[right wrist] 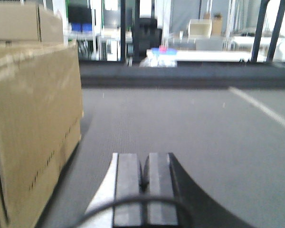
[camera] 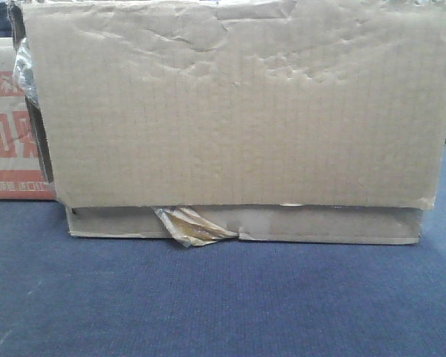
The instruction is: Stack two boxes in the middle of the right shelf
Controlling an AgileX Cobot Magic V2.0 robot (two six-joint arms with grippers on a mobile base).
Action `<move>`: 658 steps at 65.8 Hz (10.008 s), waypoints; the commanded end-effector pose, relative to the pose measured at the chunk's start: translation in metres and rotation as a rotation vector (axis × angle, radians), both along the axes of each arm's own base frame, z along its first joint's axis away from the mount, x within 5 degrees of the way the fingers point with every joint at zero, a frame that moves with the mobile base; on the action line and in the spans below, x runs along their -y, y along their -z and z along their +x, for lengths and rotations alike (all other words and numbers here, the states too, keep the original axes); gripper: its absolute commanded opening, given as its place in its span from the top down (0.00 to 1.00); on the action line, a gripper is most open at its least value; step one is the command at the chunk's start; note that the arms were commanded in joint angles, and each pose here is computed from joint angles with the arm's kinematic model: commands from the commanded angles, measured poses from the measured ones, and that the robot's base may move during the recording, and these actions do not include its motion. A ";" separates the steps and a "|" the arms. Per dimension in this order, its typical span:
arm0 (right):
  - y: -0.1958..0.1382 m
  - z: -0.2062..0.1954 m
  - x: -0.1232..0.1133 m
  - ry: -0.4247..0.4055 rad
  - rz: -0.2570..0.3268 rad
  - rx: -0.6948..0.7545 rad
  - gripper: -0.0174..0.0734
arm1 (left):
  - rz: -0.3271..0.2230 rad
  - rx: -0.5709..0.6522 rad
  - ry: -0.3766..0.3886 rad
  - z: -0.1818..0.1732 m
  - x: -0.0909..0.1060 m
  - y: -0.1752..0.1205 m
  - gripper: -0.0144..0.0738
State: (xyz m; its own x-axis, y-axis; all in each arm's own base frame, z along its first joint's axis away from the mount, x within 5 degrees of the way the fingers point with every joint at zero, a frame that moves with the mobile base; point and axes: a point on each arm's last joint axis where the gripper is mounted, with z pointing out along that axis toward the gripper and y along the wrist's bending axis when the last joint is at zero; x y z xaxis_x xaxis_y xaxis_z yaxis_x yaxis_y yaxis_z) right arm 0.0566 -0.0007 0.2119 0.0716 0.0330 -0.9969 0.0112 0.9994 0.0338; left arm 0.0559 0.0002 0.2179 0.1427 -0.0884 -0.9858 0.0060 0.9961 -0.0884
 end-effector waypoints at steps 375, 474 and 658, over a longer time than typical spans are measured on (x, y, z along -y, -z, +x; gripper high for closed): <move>-0.195 0.051 -0.012 -0.129 -0.022 -0.236 0.19 | 0.104 -0.934 0.388 0.317 0.171 -0.202 0.96; -0.211 0.197 -0.071 -0.406 -0.112 -0.931 0.19 | 0.192 -1.132 0.255 0.258 0.094 -0.187 0.19; -0.320 0.167 -0.070 -0.429 -0.084 -0.476 0.98 | 0.024 -0.516 0.365 0.151 0.070 -0.309 0.96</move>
State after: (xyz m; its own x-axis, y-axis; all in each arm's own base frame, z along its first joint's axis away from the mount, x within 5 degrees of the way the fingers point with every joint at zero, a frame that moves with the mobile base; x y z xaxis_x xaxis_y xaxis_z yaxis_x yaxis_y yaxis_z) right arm 0.2261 0.0744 0.5223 -0.4522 -0.1103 -0.8851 -0.4099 0.9070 0.0964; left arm 0.2121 -0.0727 0.5174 -0.4441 0.0064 -0.8959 0.3042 0.9416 -0.1441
